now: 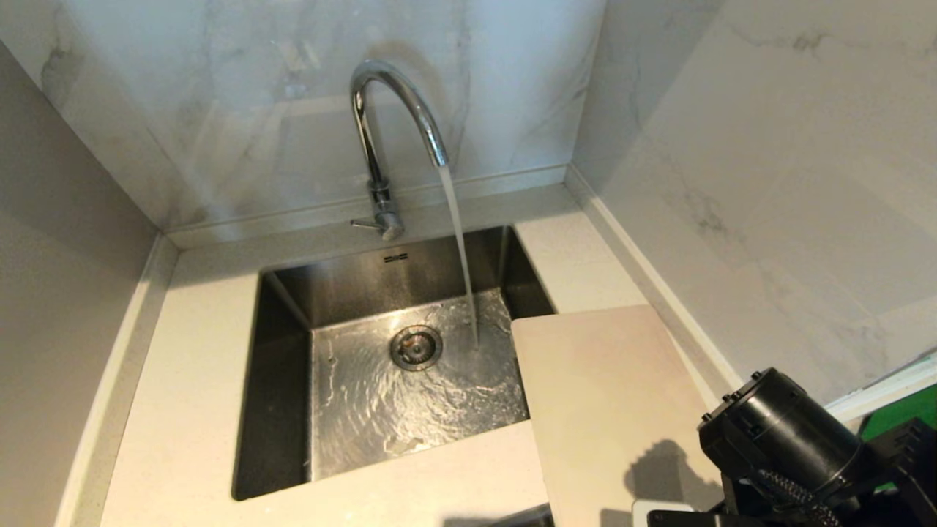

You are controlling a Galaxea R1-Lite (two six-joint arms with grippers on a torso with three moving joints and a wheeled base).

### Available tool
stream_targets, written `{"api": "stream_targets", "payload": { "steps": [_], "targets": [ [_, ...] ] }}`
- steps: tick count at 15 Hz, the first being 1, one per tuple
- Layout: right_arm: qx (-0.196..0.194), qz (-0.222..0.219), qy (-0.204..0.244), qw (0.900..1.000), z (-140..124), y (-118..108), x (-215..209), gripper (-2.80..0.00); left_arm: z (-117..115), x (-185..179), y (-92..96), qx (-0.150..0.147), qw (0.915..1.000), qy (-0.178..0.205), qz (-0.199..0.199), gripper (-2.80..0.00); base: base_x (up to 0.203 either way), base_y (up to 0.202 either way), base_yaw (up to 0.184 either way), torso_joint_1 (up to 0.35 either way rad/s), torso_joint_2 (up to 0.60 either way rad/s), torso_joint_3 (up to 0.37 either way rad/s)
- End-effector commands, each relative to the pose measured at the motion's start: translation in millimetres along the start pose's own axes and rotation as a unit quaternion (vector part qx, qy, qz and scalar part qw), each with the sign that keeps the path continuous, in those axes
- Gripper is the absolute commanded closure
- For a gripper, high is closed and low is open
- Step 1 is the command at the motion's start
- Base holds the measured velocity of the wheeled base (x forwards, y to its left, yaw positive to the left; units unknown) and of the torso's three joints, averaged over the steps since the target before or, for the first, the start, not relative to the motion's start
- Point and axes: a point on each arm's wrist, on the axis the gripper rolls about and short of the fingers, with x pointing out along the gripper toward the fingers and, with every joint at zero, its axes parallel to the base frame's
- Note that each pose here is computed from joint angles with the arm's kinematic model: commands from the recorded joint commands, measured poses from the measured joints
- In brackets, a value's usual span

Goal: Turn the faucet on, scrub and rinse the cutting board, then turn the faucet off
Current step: Pick up the cutting board

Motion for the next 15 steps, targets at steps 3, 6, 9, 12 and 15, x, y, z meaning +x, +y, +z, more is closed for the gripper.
{"api": "stream_targets", "payload": {
  "steps": [3, 6, 9, 12, 15],
  "targets": [
    [-0.053, 0.033, 0.014, 0.998, 2.1, 21.6, 10.0, -2.8, 0.0, 0.0, 0.0, 0.0, 1.0, 0.0, 0.0, 0.0, 0.0, 0.0, 0.0, 0.0, 0.0, 0.0],
    [-0.059, 0.038, 0.019, 0.997, 2.8, 23.4, 12.8, -2.8, 0.0, 0.0, 0.0, 0.0, 1.0, 0.0, 0.0, 0.0, 0.0, 0.0, 0.0, 0.0, 0.0, 0.0],
    [-0.063, 0.041, 0.023, 0.997, 2.2, 24.3, 14.2, -2.8, 0.0, 0.0, 0.0, 0.0, 1.0, 0.0, 0.0, 0.0, 0.0, 0.0, 0.0, 0.0, 0.0, 0.0],
    [-0.079, 0.044, 0.026, 0.996, 3.3, 24.1, 16.3, -2.8, 0.0, 0.0, 0.0, 0.0, 1.0, 0.0, 0.0, 0.0, 0.0, 0.0, 0.0, 0.0, 0.0, 0.0],
    [-0.076, 0.048, 0.031, 0.995, 5.6, 23.7, 21.5, -2.8, 0.0, 0.0, 0.0, 0.0, 1.0, 0.0, 0.001, 0.0, 0.0, 0.0, 0.0, 0.0, 0.0, 0.0]
  ]
}}
